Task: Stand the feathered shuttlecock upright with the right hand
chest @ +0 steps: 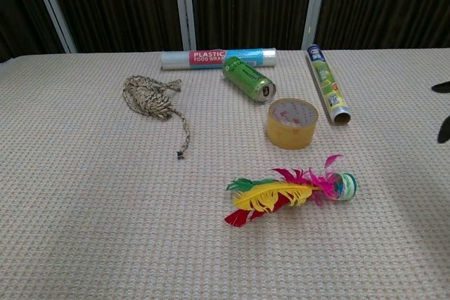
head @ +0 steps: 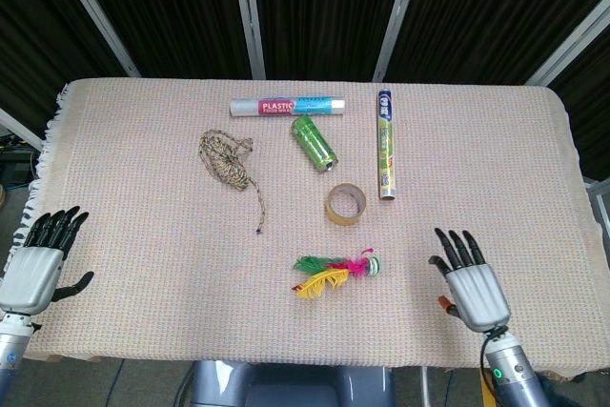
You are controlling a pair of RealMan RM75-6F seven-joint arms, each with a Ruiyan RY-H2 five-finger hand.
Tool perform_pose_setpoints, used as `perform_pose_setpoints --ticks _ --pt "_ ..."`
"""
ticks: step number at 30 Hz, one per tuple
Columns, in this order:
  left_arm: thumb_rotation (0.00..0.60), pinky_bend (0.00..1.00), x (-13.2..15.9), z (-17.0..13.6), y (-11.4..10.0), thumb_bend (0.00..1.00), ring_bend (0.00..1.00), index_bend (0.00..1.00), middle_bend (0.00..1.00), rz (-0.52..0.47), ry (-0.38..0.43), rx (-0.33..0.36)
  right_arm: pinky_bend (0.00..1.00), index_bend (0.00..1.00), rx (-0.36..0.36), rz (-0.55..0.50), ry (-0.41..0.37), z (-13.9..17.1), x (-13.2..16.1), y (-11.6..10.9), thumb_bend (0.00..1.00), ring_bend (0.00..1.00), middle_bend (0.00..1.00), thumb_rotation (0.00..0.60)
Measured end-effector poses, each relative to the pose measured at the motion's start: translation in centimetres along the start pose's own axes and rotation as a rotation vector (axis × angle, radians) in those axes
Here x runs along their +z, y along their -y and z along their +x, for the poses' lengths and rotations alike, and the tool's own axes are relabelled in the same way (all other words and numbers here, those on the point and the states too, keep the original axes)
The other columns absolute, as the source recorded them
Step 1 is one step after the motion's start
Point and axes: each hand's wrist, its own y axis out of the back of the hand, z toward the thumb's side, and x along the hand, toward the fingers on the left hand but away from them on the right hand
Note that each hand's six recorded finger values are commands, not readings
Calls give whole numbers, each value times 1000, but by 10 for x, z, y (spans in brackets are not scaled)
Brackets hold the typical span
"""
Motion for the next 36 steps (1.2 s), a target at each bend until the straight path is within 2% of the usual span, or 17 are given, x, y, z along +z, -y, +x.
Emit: perform_pose_setpoints --ticks 5,11,23,36 --pt "600 0 3 -1 0 241 0 0 0 -15 29 -17 0 325 70 -18 -67 -15 40 19 114 0 0 600" --pt "600 0 0 1 0 242 0 0 0 -25 25 -21 0 325 115 -42 -102 -37 67 31 116 0 0 600" --pt "600 0 -8 6 -1 241 0 0 0 -41 1 -24 0 312 143 -36 -137 -74 103 34 127 0 0 600" --pt "600 0 -7 5 -5 241 0 0 0 -56 14 -18 0 304 149 -51 -164 -79 135 27 128 0 0 600"
